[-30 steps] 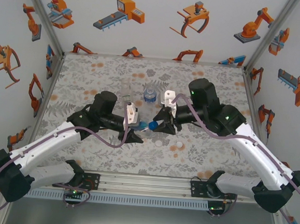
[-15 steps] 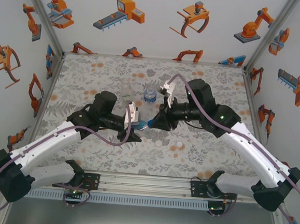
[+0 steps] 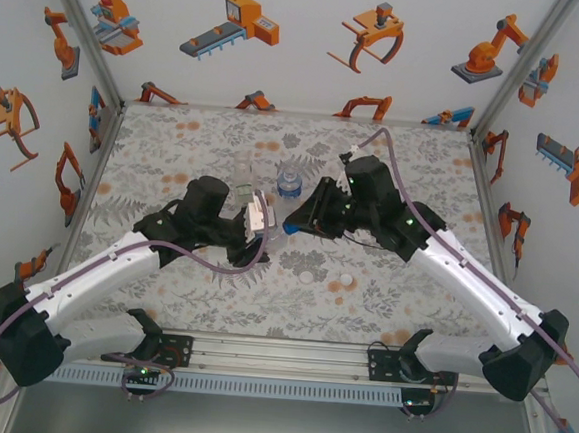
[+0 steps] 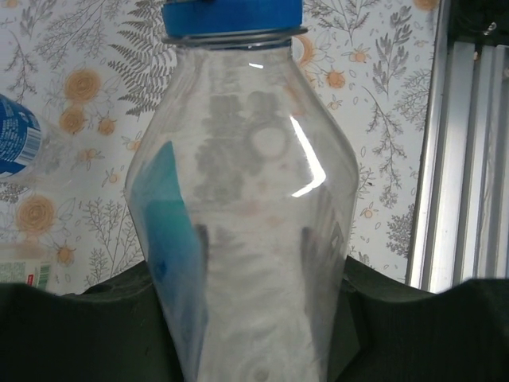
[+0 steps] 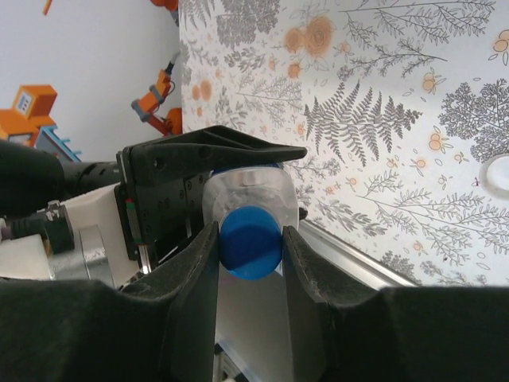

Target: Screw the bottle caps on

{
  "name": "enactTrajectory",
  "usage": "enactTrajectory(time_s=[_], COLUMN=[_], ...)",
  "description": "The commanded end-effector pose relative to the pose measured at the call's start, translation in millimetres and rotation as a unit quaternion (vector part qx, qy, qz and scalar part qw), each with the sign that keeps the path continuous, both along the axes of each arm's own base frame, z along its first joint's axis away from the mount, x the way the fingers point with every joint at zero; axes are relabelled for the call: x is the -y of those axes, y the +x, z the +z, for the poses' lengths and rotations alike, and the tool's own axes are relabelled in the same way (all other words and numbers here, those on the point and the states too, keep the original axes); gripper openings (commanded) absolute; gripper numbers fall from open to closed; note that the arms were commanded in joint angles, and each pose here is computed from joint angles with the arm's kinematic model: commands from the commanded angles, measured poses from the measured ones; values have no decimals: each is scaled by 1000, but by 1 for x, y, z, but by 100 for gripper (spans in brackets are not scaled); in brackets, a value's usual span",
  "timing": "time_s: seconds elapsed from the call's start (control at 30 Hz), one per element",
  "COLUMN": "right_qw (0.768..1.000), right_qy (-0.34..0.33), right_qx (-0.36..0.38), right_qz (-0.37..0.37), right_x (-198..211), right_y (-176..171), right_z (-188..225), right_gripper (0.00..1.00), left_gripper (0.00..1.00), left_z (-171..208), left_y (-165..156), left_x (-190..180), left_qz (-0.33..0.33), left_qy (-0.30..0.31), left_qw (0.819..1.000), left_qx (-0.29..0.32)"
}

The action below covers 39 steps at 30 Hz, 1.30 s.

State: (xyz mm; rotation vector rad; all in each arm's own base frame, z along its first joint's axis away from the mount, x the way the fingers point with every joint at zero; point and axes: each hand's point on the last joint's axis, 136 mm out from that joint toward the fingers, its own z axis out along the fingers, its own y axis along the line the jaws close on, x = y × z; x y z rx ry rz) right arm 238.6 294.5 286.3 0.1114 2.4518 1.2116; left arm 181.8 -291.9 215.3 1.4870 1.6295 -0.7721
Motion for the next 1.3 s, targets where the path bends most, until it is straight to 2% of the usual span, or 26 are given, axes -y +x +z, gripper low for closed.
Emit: enactTrajectory(time_s=[0.0,0.07,0.13,0.23,0.33,0.43,0.57,0.7,0.77,0.87,1.27], right_qw=[998,995,989,969,937,888,791,713,687,676,684], right_qy=[53,45,33,7,-24,-33,-30,-25,-17,-6,-3], right_qx=[39,85,140,234,321,406,506,558,570,567,549], right_qz=[-15,9,36,83,135,215,342,424,451,471,480], right_x=[-10,-8,-5,-1,2,-2,-6,-5,-5,-6,-14], right_y=[9,7,5,-2,-11,-32,-70,-98,-107,-113,-110], right_z=[32,46,60,80,94,107,108,100,95,89,72], right_gripper=[6,28,37,46,48,50,51,56,56,56,47], left_gripper=[0,0,0,0,0,0,0,0,0,0,0], left_z=[33,35,36,37,36,36,37,40,41,43,44], left_y=[-4,-7,-11,-18,-27,-36,-45,-52,-55,-58,-60], left_x=[16,15,15,13,12,11,9,9,9,10,10], left_qz=[-39,-44,-52,-65,-87,-103,-119,-134,-141,-153,-160], left_qy=[-57,-60,-63,-64,-62,-59,-66,-74,-77,-84,-85], left_qw=[997,996,996,995,994,993,991,988,987,985,983], left_qx=[43,46,47,42,28,10,0,-5,-10,-15,-18])
